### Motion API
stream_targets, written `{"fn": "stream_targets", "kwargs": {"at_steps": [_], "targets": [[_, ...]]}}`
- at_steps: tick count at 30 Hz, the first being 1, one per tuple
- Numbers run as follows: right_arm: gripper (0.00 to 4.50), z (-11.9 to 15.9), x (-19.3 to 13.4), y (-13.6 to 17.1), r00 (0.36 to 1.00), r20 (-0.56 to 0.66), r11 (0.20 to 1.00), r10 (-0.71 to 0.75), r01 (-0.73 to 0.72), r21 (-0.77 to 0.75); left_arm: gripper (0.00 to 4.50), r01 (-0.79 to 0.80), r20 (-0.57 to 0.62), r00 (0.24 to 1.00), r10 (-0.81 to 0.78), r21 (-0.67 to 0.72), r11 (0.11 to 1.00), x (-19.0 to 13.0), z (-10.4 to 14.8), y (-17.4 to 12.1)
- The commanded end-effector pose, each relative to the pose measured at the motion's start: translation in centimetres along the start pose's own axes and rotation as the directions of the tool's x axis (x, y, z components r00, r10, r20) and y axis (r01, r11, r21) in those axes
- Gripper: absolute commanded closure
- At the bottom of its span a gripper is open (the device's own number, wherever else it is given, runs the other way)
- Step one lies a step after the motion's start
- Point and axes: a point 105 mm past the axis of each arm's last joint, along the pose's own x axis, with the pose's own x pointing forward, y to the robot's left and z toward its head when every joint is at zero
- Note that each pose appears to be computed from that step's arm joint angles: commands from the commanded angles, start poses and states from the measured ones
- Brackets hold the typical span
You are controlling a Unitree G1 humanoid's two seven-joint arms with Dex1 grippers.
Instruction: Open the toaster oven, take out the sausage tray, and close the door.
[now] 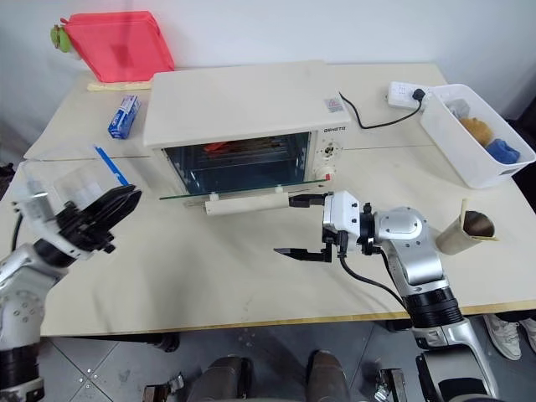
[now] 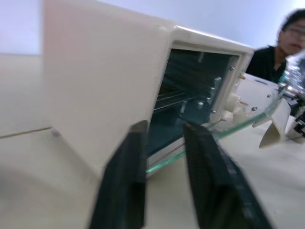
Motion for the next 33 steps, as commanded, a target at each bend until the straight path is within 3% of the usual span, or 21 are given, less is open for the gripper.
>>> {"fn": "stream_targets", "kwargs": {"at_steps": [1,10,14,19,23,25,30,33], "targets": [[0.0,0.5,0.2,0.3,1.0,0.009,0.999,0.007,-0.007,-0.039,4.42,0.031,-0.011,0.999,-0.031,0.031,0.999,0.9,-0.1,-0.5],[0.0,-0.2,-1.0,1.2,0.999,-0.042,0.999,-0.02,0.018,-0.048,4.42,0.13,0.012,0.991,-0.13,0.024,0.991,4.7,-0.7,-2.1],[0.0,-1.5,-3.1,2.2,0.989,-0.116,0.996,-0.09,0.087,-0.025,4.42,0.211,-0.064,0.976,-0.208,0.039,0.977,4.7,-2.1,-3.1],[0.0,-4.1,-9.3,3.8,0.917,-0.275,0.948,-0.29,0.314,0.046,4.42,0.226,-0.18,0.96,-0.213,0.055,0.972,3.8,-5.0,-3.1],[0.0,-3.4,-12.8,1.8,0.82,-0.355,0.888,-0.448,0.453,-0.076,4.42,0.191,-0.209,0.962,-0.178,0.047,0.98,3.5,-6.9,-3.4],[0.0,-2.9,-12.4,1.2,0.815,-0.352,0.883,-0.461,0.459,-0.094,4.42,0.19,-0.223,0.959,-0.173,0.057,0.98,3.3,-7.5,-3.5],[0.0,-0.8,-7.2,-0.2,0.882,-0.275,0.923,-0.384,0.361,-0.13,4.42,0.145,-0.261,0.959,-0.109,0.126,0.981,2.5,-9.4,-3.6],[0.0,-1.1,-3.9,-1.8,0.846,-0.314,0.9,-0.43,0.375,-0.222,4.42,0.12,-0.227,0.97,-0.09,0.123,0.985,2.0,-9.3,-4.1]]}}
